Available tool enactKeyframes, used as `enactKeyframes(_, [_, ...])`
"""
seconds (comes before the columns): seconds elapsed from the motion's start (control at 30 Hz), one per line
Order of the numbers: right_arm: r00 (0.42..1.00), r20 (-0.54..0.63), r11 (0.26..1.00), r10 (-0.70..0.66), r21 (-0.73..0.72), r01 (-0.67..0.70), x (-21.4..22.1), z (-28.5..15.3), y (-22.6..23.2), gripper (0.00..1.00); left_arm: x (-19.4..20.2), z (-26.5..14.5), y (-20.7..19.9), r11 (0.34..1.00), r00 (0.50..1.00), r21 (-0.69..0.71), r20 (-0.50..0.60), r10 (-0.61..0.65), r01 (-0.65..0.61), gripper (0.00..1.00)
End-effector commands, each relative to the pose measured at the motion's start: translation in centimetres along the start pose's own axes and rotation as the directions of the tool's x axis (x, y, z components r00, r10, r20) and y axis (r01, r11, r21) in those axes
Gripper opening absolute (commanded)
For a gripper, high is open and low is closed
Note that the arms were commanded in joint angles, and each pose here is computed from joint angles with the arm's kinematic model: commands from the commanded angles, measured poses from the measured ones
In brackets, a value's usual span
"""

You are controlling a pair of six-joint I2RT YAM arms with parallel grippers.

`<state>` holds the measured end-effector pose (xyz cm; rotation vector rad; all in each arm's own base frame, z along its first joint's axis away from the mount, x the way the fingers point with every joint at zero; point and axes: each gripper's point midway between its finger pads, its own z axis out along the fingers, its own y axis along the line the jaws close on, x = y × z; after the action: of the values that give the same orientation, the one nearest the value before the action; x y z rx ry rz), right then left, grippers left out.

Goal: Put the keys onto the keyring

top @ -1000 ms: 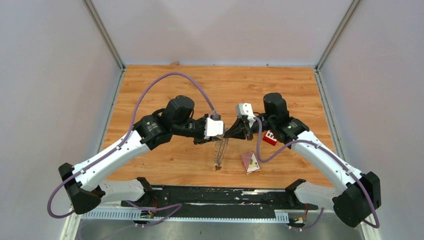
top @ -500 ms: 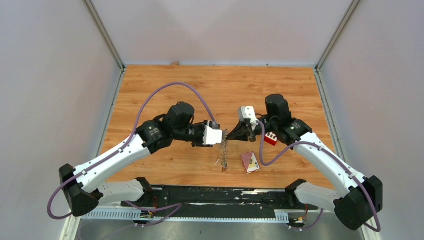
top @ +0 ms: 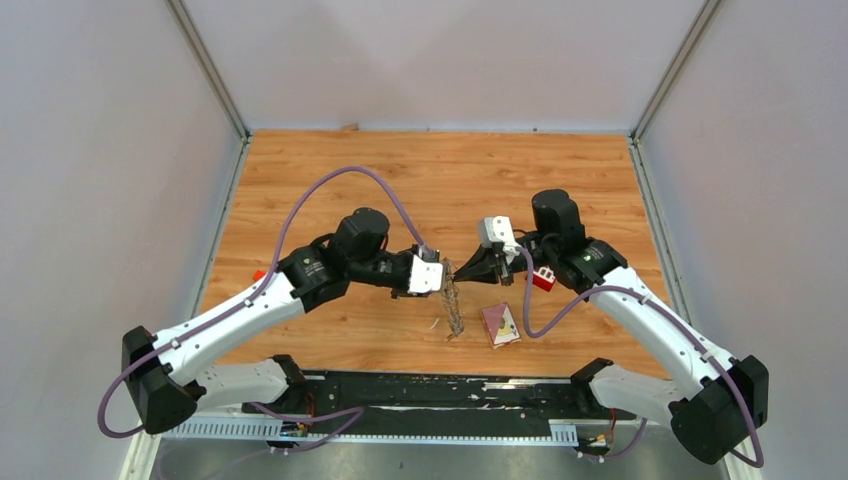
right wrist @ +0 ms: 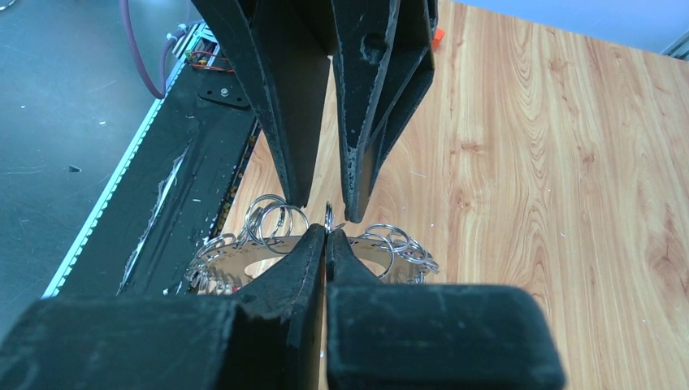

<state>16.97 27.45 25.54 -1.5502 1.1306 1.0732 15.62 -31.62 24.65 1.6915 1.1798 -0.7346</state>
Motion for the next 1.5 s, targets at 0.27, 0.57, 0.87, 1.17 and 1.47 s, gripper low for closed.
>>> enactKeyframes(0.27, [0.994,0.067,0.995,-0.092,-0.027,0.094,-2.7,-0.5,0.6,0.0,1.4,0.7,-1.1,1.0,0.999,-0.006,0.033,-0.019,0.019,0.43])
enactKeyframes(0.57, [0.995,0.06,0.996,-0.086,-0.021,0.087,-2.4,-0.5,0.4,0.0,1.0,1.9,-0.4,0.993,0.99,-0.029,0.087,-0.112,0.115,0.52])
enactKeyframes(0.87, [0.994,0.057,0.996,-0.089,-0.013,0.09,-2.4,-0.5,0.3,0.0,1.2,3.3,-0.5,0.986,0.981,0.009,0.096,-0.167,0.167,0.5])
enactKeyframes(1.17, [0.994,0.054,0.996,-0.092,-0.007,0.093,-2.4,-0.6,0.3,0.0,1.7,2.7,-0.2,0.991,0.989,-0.027,0.075,-0.126,0.128,0.3])
enactKeyframes(1.47, [0.995,0.051,0.996,-0.091,0.004,0.091,-2.4,-0.8,0.1,0.0,2.5,1.2,-0.3,0.997,0.999,-0.062,0.015,-0.044,0.045,0.18])
